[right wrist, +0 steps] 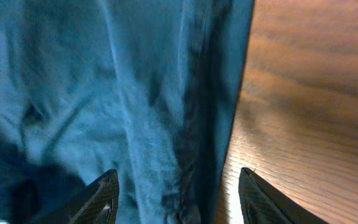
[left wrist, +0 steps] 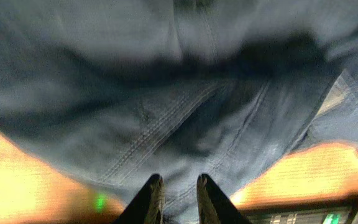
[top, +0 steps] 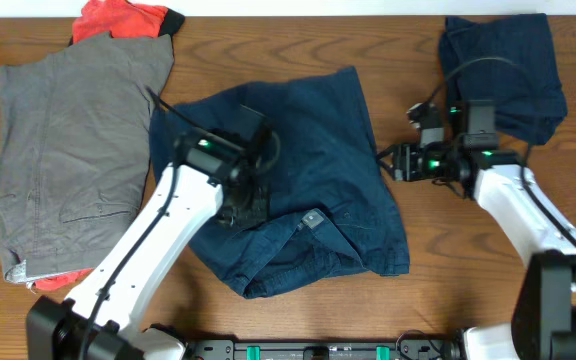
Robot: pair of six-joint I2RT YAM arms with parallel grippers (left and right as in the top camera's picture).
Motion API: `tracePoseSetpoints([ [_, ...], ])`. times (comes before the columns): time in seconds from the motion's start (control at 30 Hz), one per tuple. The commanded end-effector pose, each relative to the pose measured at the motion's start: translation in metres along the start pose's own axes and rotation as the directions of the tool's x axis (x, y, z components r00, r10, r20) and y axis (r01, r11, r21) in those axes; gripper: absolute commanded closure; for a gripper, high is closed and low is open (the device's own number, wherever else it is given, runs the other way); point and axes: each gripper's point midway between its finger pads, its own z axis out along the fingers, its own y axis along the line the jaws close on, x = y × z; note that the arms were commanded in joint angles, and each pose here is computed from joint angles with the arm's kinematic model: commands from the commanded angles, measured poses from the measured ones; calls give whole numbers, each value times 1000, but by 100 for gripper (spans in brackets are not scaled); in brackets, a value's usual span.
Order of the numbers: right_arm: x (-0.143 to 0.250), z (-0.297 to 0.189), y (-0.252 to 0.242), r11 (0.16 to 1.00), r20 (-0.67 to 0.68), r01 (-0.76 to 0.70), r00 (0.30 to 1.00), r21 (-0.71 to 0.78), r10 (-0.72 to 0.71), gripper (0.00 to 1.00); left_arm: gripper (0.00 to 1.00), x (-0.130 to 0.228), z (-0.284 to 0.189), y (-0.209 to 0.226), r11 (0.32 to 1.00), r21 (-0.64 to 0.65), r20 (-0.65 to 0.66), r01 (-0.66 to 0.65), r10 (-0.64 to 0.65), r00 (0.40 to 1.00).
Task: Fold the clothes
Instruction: 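Grasp the navy shorts' right side with the right gripper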
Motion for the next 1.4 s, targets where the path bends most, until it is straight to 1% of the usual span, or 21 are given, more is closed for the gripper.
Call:
tracePoseSetpoints([
  [0.0,5,18,0,996,-44,75,996,39,-73,40,80,-19,-13,7,1000,7,98,10,-10,995],
  [0.07,11,28,3,994,-69,101,993,36,-99,41,80,-29,-15,7,1000,19,133,10,-12,991],
  [0.13,14,37,5,992,-83,117,990,40,-113,50,80,-37,-16,7,1000,28,162,6,-10,987],
  [0.2,15,44,7,989,-87,137,987,49,-132,62,80,-45,-17,7,999,36,191,-5,-2,982],
  [0.27,12,48,4,985,-77,146,987,86,-140,80,80,-52,-19,7,999,41,219,-8,-1,976],
  [0.3,8,49,0,983,-63,140,989,116,-133,85,80,-56,-19,7,999,40,232,-7,-2,973],
  [0.33,2,48,-4,980,-43,132,991,146,-127,93,81,-59,-20,8,999,36,246,-5,-4,969],
  [0.37,-6,47,-9,976,-13,127,992,178,-127,99,85,-63,-20,8,1000,31,261,-4,-4,965],
  [0.47,-33,43,-20,957,89,126,984,259,-154,99,89,-75,-22,9,1000,17,307,-1,-4,952],
  [0.57,-63,36,-24,939,197,134,959,316,-203,99,91,-87,-20,7,1000,18,339,-1,-5,941],
  [0.77,-119,26,-26,914,405,127,867,385,-291,99,94,-113,-12,0,998,11,400,-58,48,915],
  [0.87,-129,33,-33,907,434,115,849,404,-301,98,94,-125,-6,-4,998,15,420,-67,55,906],
  [0.93,-133,40,-43,907,423,104,859,408,-289,93,94,-130,-1,-6,998,16,421,-67,54,905],
  [0.97,-134,42,-46,909,416,97,866,405,-278,83,94,-130,1,-6,998,15,420,-67,55,906],
  [1.0,-136,41,-48,915,411,80,875,396,-255,51,94,-130,3,-5,998,13,415,-67,55,908],
  [1.03,-137,40,-47,920,403,78,882,384,-243,29,94,-130,4,-5,998,11,411,-69,59,910],
  [1.07,-141,34,-42,929,396,86,887,361,-236,15,94,-129,4,-5,997,6,408,-76,66,910],
  [1.13,-147,20,-25,944,391,109,891,311,-231,1,94,-128,5,-4,996,-4,402,-94,87,911],
  [1.27,-151,-21,26,969,384,176,894,173,-230,1,94,-122,7,4,997,-14,373,-78,77,925],
  [1.37,-133,-38,51,974,335,192,916,118,-222,1,94,-117,10,16,998,-26,341,-49,55,938],
])
